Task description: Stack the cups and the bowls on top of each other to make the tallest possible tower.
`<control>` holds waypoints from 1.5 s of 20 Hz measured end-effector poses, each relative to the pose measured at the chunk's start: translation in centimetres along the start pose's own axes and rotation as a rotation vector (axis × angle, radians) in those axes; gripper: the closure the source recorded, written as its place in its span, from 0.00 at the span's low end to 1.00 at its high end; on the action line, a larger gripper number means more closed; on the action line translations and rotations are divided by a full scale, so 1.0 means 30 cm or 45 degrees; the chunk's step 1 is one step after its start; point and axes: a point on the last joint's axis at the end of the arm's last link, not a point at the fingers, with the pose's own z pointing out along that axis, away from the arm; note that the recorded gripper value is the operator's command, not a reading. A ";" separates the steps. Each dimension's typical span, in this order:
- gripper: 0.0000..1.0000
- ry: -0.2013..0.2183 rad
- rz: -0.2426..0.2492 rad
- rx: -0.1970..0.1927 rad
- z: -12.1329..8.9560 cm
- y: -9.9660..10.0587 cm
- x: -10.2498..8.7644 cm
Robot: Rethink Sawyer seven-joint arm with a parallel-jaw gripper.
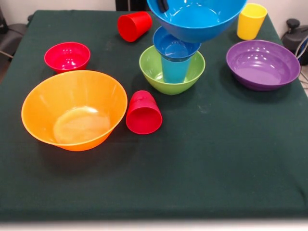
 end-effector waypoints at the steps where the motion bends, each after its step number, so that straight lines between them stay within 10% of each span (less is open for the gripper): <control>1: 1.00 0.001 -0.007 0.000 0.006 0.016 -0.005; 13: 1.00 -0.042 -0.088 -0.018 0.084 0.147 -0.100; 30: 1.00 -0.089 -0.064 -0.015 0.064 0.071 -0.181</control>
